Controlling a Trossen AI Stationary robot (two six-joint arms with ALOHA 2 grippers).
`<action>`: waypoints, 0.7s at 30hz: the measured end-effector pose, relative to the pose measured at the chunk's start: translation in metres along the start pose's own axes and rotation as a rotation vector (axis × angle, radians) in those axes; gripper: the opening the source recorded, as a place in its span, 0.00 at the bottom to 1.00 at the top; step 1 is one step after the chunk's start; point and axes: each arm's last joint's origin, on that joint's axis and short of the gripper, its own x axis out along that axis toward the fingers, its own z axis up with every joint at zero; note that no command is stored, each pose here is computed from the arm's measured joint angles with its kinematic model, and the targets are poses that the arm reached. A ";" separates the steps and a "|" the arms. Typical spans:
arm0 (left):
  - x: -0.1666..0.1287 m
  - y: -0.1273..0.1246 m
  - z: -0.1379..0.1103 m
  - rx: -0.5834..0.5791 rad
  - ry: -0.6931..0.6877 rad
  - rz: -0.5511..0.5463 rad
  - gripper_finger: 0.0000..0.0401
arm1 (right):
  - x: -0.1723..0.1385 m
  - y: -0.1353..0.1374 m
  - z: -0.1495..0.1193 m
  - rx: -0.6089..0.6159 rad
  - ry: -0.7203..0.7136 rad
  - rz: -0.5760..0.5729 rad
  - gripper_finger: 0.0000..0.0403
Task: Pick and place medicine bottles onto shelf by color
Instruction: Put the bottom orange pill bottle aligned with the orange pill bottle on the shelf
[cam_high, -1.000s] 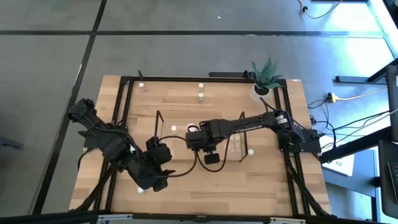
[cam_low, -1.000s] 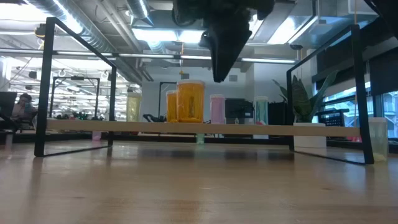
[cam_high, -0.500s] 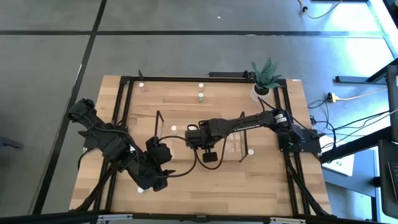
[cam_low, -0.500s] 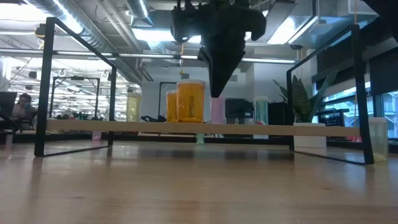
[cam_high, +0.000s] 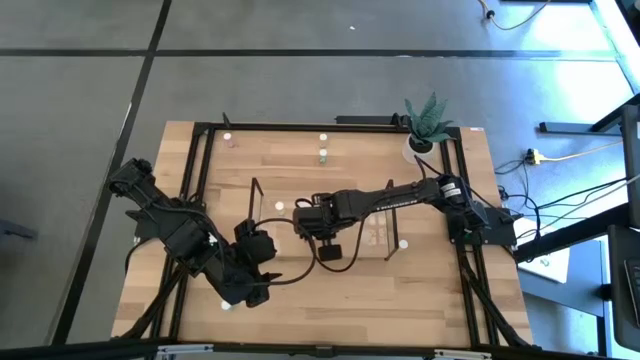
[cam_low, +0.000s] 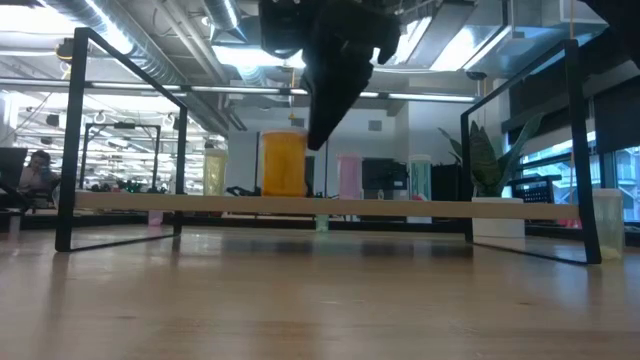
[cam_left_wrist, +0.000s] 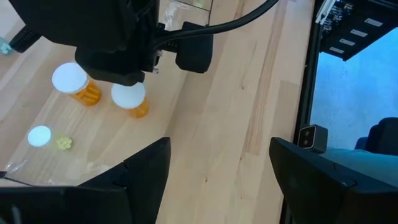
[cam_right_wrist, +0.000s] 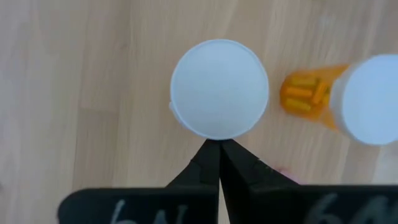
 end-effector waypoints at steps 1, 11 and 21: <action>0.000 0.000 0.000 0.000 0.000 0.000 0.67 | 0.000 0.000 0.001 0.000 -0.008 0.000 0.01; 0.000 0.000 0.000 0.000 0.000 0.000 0.67 | -0.006 0.007 -0.002 -0.012 0.019 0.001 0.00; 0.000 0.001 -0.001 0.009 0.009 0.010 0.67 | -0.016 0.031 0.013 -0.059 -0.133 0.182 0.00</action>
